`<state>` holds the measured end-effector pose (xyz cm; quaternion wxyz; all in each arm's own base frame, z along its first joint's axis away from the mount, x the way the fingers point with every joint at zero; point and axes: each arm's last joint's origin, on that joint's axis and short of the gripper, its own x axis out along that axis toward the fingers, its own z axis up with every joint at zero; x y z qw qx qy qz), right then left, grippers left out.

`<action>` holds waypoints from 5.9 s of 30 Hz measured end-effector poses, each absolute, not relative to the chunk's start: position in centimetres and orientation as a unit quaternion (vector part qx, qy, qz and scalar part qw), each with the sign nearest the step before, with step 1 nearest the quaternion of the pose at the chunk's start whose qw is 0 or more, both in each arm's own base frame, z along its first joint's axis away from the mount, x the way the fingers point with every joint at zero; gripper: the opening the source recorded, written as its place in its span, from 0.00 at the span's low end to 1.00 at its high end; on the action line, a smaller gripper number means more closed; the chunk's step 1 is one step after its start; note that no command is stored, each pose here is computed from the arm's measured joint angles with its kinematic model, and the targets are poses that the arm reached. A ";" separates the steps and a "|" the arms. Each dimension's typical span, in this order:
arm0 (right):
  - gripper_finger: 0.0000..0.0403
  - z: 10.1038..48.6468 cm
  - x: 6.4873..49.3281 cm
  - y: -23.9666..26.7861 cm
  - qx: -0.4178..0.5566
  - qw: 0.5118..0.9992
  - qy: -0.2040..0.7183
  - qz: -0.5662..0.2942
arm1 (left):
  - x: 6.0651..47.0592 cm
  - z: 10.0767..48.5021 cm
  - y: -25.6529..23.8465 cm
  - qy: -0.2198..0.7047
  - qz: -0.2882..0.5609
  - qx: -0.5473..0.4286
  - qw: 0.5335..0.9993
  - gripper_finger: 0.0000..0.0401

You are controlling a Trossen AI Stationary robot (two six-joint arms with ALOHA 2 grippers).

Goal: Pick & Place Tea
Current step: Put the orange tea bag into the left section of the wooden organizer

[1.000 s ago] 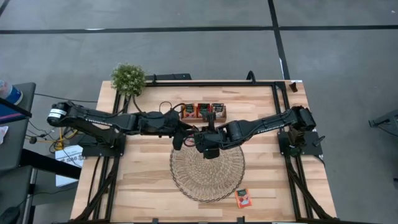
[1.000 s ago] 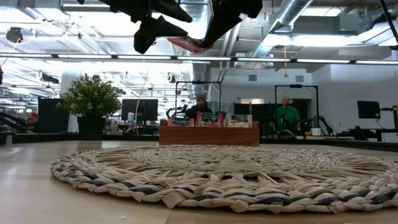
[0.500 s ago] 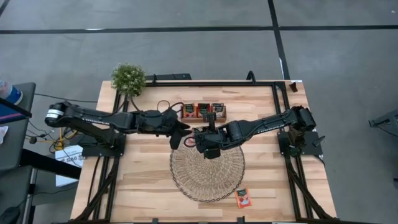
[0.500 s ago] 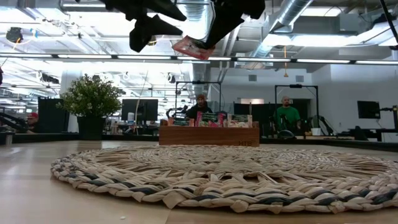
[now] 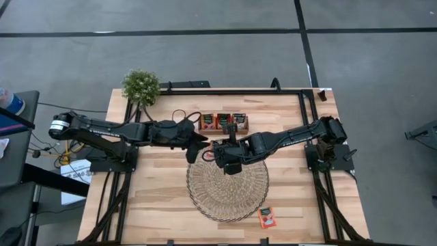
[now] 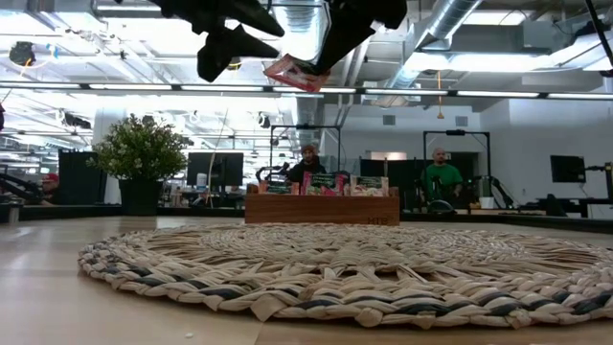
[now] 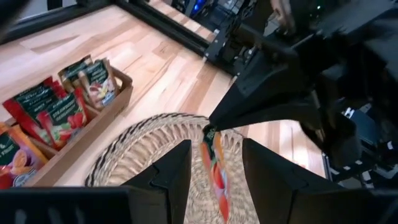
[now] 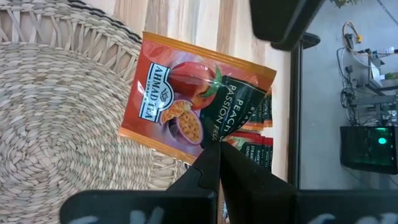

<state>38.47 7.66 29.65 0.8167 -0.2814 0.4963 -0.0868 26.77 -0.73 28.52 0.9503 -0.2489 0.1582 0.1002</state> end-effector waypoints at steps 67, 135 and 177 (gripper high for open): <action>0.32 32.1 36.3 6.9 -0.229 0.783 0.568 -0.108 | 28.1 26.2 0.8 0.180 0.165 -0.139 0.960 0.00; 0.29 30.1 22.7 6.0 0.043 0.905 0.370 -0.205 | 25.8 13.8 12.8 0.101 0.250 -0.167 0.948 0.00; 0.29 30.1 22.7 6.0 0.044 0.905 0.371 -0.203 | 25.5 15.6 12.6 0.084 0.233 -0.118 0.961 0.35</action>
